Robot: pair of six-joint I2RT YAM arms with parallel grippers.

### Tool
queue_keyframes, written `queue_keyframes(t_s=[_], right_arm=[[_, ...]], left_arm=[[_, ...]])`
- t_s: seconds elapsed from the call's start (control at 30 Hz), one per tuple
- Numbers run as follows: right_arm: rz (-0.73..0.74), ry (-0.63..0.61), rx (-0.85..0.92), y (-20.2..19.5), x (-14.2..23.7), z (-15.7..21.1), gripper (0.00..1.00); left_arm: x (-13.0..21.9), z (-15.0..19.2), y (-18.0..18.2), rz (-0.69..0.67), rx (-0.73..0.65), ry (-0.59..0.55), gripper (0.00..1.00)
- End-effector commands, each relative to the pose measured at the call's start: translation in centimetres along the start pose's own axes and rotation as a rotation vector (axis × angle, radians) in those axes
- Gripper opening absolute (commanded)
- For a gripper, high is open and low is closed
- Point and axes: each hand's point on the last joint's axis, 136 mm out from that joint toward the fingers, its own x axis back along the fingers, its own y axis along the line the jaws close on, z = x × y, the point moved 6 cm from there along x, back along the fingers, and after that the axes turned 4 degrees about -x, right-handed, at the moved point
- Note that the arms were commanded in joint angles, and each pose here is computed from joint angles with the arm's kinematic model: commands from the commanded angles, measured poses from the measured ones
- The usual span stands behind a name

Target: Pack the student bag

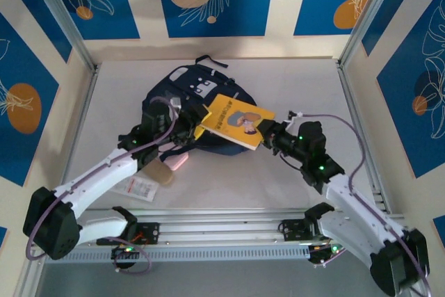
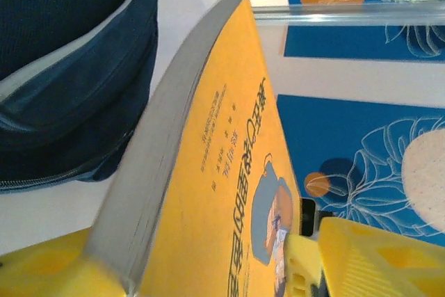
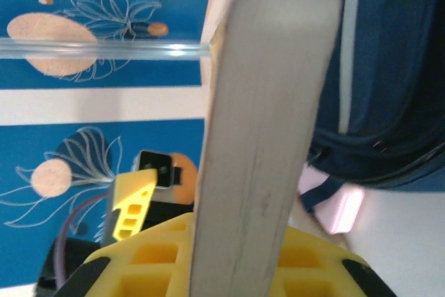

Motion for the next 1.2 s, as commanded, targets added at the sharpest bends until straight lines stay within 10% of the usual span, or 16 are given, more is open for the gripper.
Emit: queue_keyframes(t_s=[0.0,0.2,0.5,0.77,1.17], right_arm=[[0.141,-0.129,0.167,0.6,3.6,-1.5,0.00],[0.241,-0.184,0.286,0.1,7.4,-2.8,0.00],[0.265,-0.173,0.373,0.3,8.8,-2.1,0.00],[0.298,-0.194,0.412,0.5,9.8,-1.8,0.00],[0.287,-0.190,0.415,0.8,9.9,-1.6,0.00]], left_arm=[[0.4,-1.2,-1.9,-0.088,-0.308,0.054,0.80],[-3.6,-2.7,-2.4,-0.294,-0.595,0.288,1.00],[-11.5,-6.0,0.3,-0.408,-0.823,0.448,0.84],[-17.4,-6.0,3.5,-0.319,-0.763,0.602,0.67],[-19.0,-6.0,6.5,-0.361,-0.759,0.609,0.71]])
